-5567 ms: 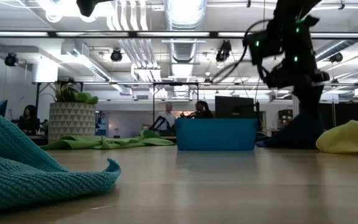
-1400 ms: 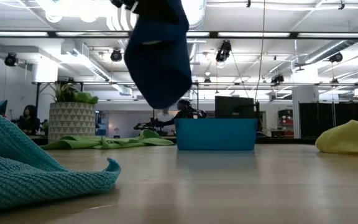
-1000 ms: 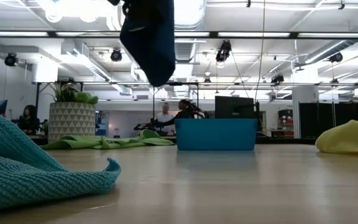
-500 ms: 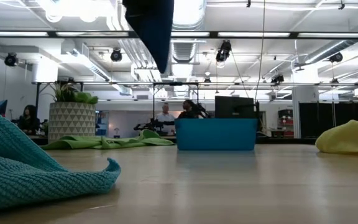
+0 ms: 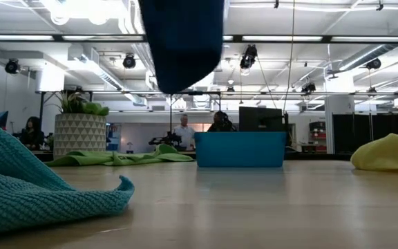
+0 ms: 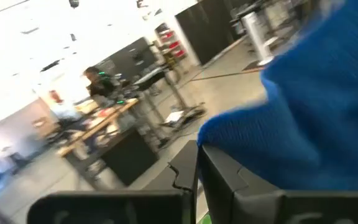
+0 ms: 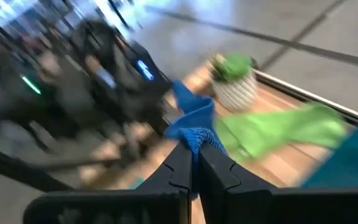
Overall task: Fold microfiber towels
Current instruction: Fold the blue microfiber cloth
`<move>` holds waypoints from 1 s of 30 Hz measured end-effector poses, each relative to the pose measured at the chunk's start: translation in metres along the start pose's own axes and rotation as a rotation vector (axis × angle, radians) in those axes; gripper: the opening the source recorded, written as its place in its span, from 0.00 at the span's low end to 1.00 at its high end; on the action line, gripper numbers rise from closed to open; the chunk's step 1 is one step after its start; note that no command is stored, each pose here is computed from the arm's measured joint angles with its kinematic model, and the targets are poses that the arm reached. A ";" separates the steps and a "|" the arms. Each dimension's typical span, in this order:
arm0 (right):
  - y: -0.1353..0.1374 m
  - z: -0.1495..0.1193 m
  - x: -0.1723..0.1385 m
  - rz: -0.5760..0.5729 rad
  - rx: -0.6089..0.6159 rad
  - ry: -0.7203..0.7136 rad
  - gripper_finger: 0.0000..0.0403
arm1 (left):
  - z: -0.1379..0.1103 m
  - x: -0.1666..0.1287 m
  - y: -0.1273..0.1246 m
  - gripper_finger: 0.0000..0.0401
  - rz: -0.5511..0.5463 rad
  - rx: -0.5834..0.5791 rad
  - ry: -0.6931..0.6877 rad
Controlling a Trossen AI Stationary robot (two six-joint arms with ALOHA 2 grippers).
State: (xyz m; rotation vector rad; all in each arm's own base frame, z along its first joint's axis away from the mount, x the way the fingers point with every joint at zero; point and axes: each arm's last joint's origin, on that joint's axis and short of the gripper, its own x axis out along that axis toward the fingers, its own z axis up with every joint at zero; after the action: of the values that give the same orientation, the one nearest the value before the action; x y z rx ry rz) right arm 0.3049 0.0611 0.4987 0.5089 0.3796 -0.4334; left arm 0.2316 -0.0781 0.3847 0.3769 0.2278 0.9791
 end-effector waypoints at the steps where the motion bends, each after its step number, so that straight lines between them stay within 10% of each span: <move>1: -0.003 -0.004 0.000 -0.027 -0.027 0.032 0.02 | 0.001 -0.001 0.002 0.00 -0.011 -0.008 -0.005; 15: -0.016 -0.040 -0.011 -0.211 -0.262 0.294 0.02 | -0.006 -0.007 0.001 0.00 -0.226 -0.080 -0.020; 30: -0.004 -0.126 0.011 -0.247 -0.397 0.511 0.02 | -0.056 -0.023 0.014 0.00 -0.861 -0.289 0.411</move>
State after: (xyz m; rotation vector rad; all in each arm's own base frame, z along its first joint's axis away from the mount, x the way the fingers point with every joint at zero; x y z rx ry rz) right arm 0.2821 0.1219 0.3905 0.1768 1.0068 -0.4488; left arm 0.1888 -0.0789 0.3395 -0.1994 0.5574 0.2139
